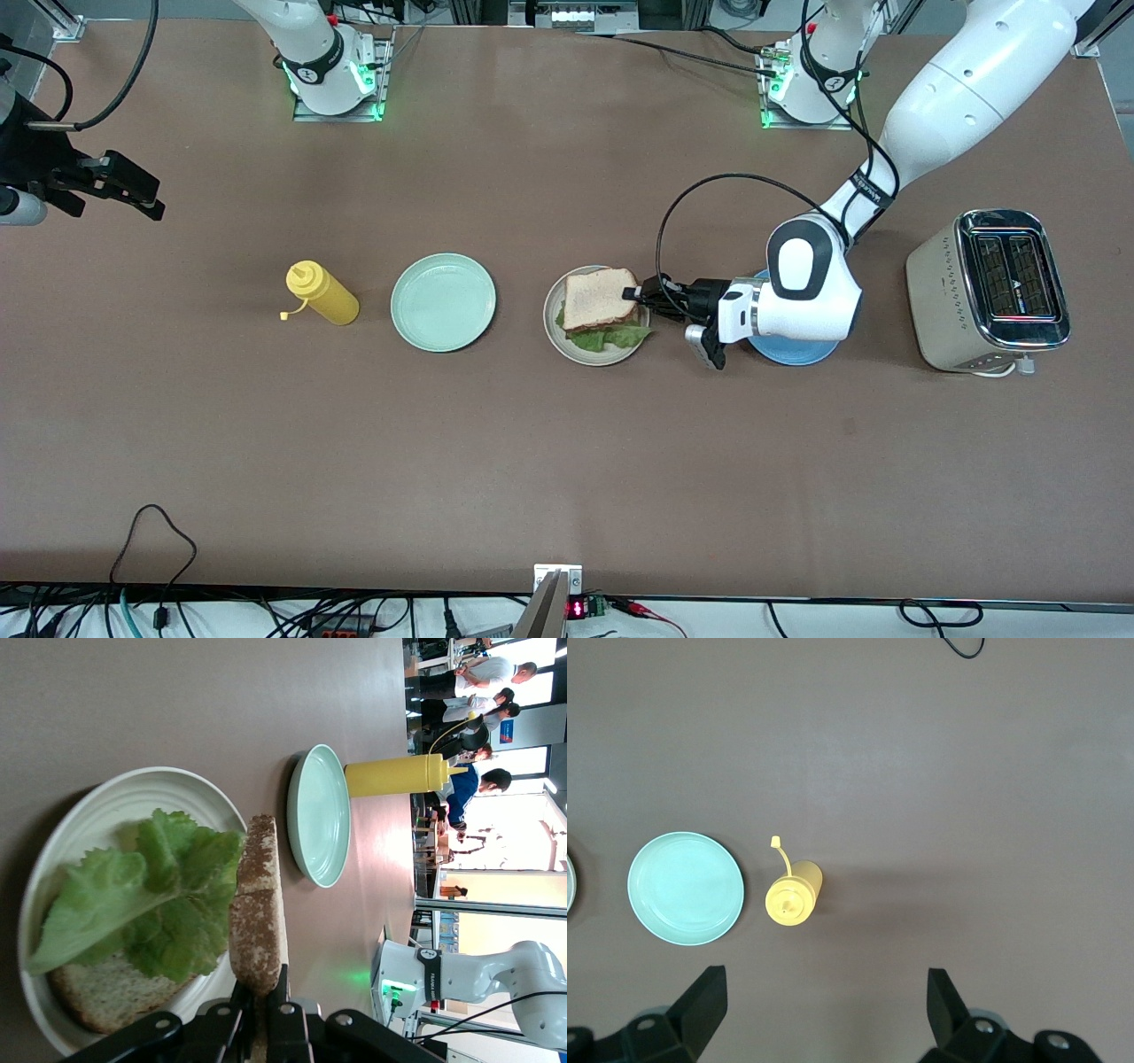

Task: Make sandwich in beige plate with both arms
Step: 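Lower the toast onto the lettuce with the left gripper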

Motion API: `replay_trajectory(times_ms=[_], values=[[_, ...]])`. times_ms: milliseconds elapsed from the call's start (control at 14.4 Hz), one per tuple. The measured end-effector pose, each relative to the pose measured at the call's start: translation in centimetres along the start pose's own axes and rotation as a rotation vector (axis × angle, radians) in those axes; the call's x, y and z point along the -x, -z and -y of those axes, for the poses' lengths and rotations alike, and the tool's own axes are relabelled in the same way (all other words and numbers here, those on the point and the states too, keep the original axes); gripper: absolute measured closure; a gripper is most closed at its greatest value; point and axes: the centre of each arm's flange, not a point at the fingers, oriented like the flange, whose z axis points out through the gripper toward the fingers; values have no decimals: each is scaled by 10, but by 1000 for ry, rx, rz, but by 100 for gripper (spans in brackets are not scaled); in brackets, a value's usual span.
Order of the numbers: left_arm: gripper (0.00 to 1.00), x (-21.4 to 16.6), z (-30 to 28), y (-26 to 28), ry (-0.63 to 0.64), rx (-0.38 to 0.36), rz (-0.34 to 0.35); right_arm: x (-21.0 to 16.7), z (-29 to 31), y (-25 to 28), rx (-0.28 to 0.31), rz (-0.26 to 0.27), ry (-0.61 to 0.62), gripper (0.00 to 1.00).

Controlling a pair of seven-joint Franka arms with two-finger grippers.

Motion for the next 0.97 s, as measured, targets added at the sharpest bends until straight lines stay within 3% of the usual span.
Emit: replay_trajectory(times_ms=[554,623,969], values=[[88,4,23,-6,4,15,-11,0,1,0,1,-2,1,0],[83,4,26,-6,8,14,-13,0,1,0,1,-3,1,0],[33,-4,32,12,-4,5,-55,0,0,0,2,-3,1,0]])
